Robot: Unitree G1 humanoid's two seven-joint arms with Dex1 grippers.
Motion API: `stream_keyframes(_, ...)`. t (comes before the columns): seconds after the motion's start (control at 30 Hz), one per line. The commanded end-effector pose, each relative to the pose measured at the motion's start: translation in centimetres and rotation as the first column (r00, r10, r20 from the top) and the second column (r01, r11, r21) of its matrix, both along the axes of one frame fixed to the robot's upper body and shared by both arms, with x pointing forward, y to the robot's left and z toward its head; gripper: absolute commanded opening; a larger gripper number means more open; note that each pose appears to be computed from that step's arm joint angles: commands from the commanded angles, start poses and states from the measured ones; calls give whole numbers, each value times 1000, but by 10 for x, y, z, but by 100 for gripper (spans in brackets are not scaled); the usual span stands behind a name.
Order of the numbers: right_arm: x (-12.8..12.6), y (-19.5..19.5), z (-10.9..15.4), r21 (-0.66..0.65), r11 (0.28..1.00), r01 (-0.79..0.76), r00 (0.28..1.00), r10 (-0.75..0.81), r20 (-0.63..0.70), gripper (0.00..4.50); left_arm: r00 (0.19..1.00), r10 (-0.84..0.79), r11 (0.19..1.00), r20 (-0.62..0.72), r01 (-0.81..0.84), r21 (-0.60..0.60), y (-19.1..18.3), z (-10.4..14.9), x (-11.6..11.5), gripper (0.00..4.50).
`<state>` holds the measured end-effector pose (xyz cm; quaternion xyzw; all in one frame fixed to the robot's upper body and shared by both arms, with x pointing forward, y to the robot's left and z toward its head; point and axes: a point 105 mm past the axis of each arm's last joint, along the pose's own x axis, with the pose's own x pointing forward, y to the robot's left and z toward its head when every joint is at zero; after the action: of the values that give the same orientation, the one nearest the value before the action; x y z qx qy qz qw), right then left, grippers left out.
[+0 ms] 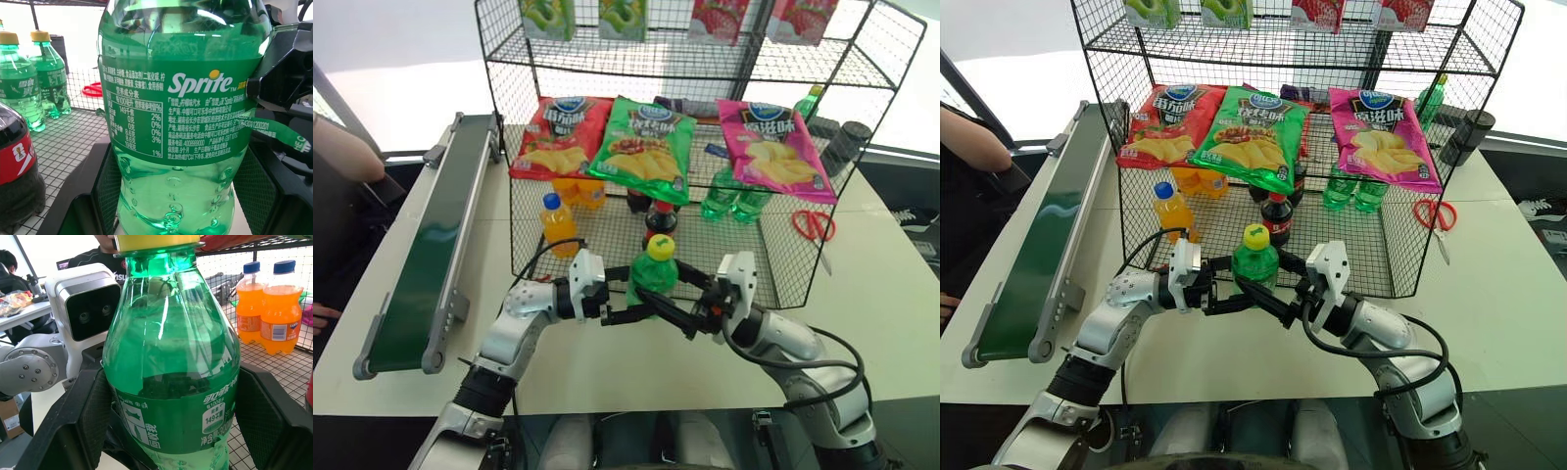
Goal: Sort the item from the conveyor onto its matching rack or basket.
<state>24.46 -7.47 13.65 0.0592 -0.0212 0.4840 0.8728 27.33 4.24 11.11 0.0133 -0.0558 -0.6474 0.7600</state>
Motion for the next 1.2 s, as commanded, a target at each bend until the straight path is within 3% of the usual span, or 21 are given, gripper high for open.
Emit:
stream_keyframes(0.03, -3, 6, 8, 23, 999, -23, 999, 22, 41, 302, 998, -31, 998, 48, 33, -54, -6, 21, -2, 407)
stream_keyframes(0.07, -1, 5, 9, 24, 1000, -10, 999, 9, 48, 302, 999, -28, 999, 44, 30, -42, -5, 19, -2, 446)
stream_keyframes(0.37, 24, -40, 19, 3, 960, 282, 944, -278, 180, 302, 994, 109, 993, -29, -107, 58, 26, -7, 4, 446)
stream_keyframes(0.5, 37, -79, 10, -15, 869, 495, 853, -483, 199, 302, 985, 166, 986, -34, -165, 30, 34, -4, -2, 446)
stream_keyframes(0.7, 54, -114, -8, 12, 728, 686, 717, -678, 162, 302, 977, 215, 977, 14, -215, 1, 40, 6, -8, 446)
stream_keyframes(0.93, 80, -131, -20, 56, 636, 770, 626, -769, 131, 302, 971, 238, 971, 36, -238, -11, 41, 11, -9, 446)
stream_keyframes(1.2, 96, -139, -32, 54, 585, 809, 577, -809, 115, 302, 971, 232, 973, 49, -232, -13, 37, 13, -9, 446)
